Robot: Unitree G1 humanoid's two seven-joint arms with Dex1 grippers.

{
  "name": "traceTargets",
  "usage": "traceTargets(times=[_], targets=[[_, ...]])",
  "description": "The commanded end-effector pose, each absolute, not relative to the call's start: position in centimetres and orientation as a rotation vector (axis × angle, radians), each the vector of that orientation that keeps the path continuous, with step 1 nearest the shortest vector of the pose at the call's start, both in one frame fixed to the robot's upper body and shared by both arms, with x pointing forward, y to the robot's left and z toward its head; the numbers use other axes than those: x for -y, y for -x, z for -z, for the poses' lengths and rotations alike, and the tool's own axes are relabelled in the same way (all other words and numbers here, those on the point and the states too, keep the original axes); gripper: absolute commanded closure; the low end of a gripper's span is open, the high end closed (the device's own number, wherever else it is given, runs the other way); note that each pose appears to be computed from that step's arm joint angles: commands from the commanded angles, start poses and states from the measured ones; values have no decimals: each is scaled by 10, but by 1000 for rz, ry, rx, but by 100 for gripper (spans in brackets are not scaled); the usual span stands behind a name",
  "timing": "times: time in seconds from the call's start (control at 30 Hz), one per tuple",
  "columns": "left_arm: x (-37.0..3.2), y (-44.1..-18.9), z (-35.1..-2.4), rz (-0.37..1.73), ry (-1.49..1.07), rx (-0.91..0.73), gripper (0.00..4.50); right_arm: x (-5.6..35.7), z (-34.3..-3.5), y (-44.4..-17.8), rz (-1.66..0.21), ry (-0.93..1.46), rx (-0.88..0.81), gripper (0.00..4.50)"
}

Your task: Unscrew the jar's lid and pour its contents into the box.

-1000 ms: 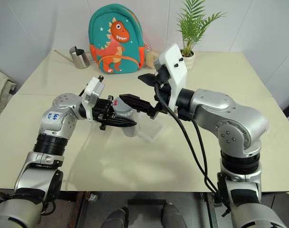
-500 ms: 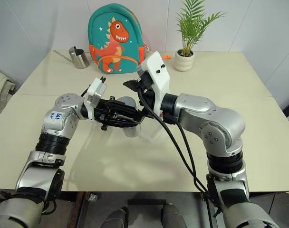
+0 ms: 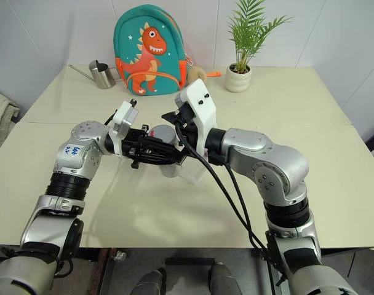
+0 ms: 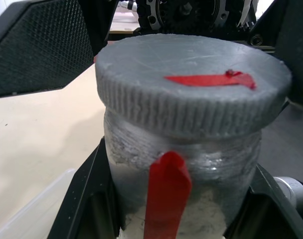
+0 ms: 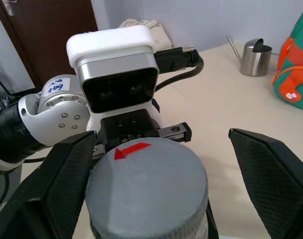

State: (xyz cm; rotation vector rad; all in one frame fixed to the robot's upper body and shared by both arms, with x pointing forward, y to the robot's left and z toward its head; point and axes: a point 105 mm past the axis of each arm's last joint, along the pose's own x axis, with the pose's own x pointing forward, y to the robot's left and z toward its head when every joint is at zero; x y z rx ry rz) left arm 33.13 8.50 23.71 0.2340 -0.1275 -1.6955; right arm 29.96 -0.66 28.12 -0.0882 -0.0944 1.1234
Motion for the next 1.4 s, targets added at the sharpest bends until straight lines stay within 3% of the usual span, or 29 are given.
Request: traceTargets(times=[0.03, 1.4], targets=[[-82, -329, -249, 1707, -281, 174, 257, 7, -288, -296, -1126, 99, 141, 4], [-86, -335, -250, 1671, -298, 169, 257, 28, -292, -280, -1119, 167, 127, 4]])
